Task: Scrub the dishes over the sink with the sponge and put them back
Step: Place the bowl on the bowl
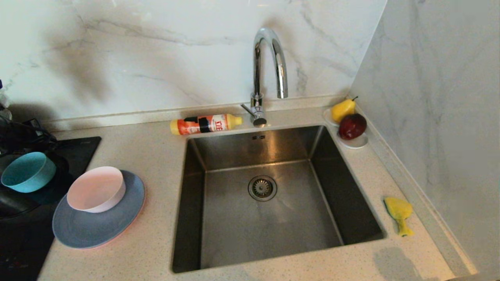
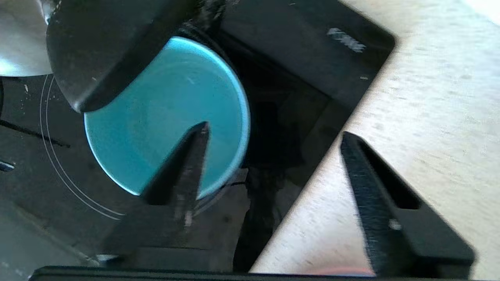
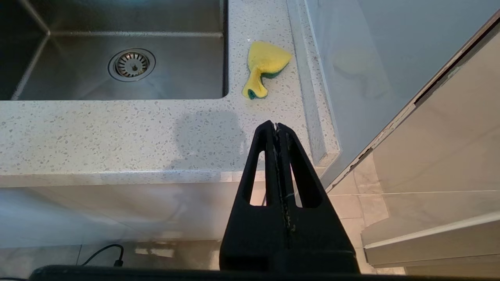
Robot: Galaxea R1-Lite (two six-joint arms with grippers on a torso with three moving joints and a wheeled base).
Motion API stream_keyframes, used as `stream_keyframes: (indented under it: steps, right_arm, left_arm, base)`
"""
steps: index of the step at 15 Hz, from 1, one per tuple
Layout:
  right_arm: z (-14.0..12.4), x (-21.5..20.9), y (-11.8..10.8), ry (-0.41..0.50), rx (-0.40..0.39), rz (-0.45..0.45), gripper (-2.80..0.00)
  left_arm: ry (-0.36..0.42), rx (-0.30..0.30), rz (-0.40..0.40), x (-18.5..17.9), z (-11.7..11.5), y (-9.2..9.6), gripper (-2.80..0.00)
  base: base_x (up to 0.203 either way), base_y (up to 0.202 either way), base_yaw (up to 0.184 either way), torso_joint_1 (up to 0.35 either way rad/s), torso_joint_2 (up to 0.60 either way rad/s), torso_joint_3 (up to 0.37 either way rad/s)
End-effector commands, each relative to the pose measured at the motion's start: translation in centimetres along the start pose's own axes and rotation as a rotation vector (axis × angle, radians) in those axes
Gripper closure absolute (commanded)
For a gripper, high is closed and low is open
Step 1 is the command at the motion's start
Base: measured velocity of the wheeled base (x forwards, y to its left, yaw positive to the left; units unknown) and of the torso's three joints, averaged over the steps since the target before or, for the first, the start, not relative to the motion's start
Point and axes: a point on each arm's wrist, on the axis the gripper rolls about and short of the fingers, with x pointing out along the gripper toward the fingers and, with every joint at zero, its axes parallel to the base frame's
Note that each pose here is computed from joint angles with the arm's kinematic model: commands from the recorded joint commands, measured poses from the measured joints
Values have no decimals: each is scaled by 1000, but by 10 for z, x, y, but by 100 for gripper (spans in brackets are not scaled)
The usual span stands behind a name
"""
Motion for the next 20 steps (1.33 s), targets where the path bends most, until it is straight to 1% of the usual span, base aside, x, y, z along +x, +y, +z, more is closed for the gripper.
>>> stream_keyframes:
  steps: [1, 2, 8, 11, 13, 15, 20]
  right_arm:
    - [0, 0, 0, 2, -1, 2, 0]
    - [0, 0, 0, 2, 0, 0, 0]
    - [0, 0, 0, 2, -1, 2, 0]
    - [0, 0, 0, 2, -1, 2, 0]
    - [0, 0, 0, 2, 0, 2, 0]
    - [0, 0, 0, 2, -1, 2, 0]
    - [0, 0, 0, 2, -1, 2, 0]
  left_arm:
    - [25, -7, 10, 20, -6, 6, -280]
    - [17, -11, 1, 24, -6, 7, -280]
    - [35, -7, -20, 37, -10, 8, -280]
    - [5, -10, -24, 48, -10, 8, -280]
    - [5, -6, -32, 50, -10, 8, -280]
    - [28, -11, -56, 52, -14, 8, -280]
    - [72, -27, -52, 57, -24, 9, -280]
  base:
    - [0, 0, 0, 0, 0, 0]
    - [0, 0, 0, 0, 0, 0]
    - [0, 0, 0, 0, 0, 0]
    - [0, 0, 0, 0, 0, 0]
    - [0, 0, 0, 0, 0, 0]
    - [0, 0, 0, 0, 0, 0]
    - [0, 0, 0, 0, 0, 0]
